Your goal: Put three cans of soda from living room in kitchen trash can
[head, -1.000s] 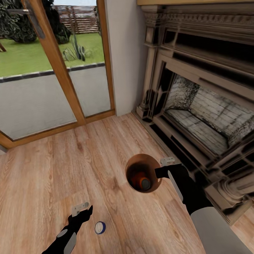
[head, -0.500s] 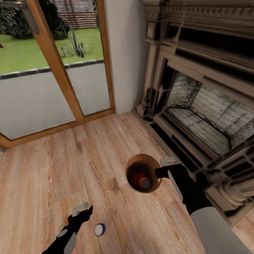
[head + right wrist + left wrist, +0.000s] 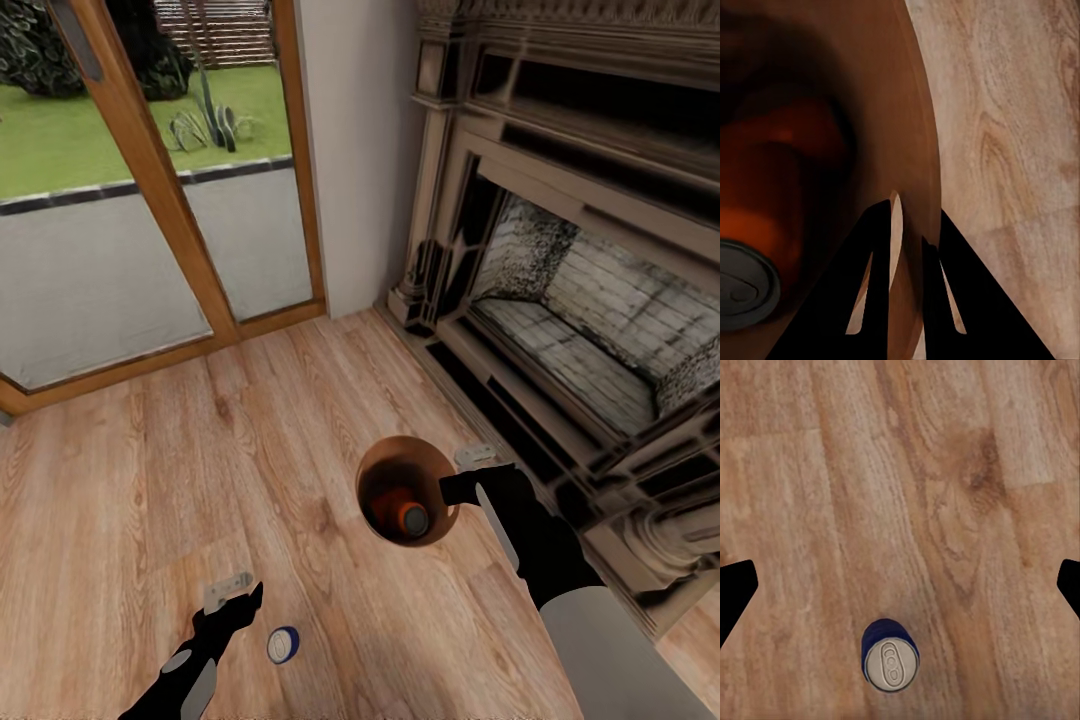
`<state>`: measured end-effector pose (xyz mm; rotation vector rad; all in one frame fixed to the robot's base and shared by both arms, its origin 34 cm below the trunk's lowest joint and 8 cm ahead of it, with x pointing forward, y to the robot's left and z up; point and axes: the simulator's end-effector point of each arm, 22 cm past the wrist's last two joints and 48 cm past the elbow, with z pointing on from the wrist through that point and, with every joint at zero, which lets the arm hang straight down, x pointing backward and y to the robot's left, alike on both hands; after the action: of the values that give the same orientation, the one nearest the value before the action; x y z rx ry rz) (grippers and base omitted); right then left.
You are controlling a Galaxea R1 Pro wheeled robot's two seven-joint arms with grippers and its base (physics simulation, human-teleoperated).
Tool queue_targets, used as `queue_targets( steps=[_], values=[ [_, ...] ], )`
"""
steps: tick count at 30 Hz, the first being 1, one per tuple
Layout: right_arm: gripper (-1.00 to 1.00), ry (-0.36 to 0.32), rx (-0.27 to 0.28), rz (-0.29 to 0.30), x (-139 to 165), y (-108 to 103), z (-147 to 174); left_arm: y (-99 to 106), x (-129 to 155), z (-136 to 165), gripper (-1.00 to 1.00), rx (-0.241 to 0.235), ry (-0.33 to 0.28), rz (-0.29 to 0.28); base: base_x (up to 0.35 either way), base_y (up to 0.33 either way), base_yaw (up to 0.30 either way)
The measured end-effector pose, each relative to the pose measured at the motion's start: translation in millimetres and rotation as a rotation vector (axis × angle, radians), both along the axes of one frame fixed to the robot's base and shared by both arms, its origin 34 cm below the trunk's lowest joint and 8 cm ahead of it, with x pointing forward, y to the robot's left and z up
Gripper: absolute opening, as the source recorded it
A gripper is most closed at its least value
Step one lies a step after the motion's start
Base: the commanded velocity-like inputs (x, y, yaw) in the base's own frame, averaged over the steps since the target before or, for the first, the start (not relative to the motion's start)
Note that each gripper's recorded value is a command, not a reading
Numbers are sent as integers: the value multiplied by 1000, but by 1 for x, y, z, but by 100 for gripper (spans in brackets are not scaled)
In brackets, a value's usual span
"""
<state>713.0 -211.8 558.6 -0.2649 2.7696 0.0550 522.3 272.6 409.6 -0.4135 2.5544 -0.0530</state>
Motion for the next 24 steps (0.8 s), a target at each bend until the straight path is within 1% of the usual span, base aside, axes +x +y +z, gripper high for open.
queue_targets(
  steps=[20, 24],
  values=[
    [-100, 31, -1, 0, -8, 0, -18, 0, -12, -12, 100, 0, 31, 0, 0, 0, 0],
    [-100, 32, -6, 1, -9, -1, -26, 0, -14, -20, 100, 0, 33, 0, 0, 0, 0]
  ],
)
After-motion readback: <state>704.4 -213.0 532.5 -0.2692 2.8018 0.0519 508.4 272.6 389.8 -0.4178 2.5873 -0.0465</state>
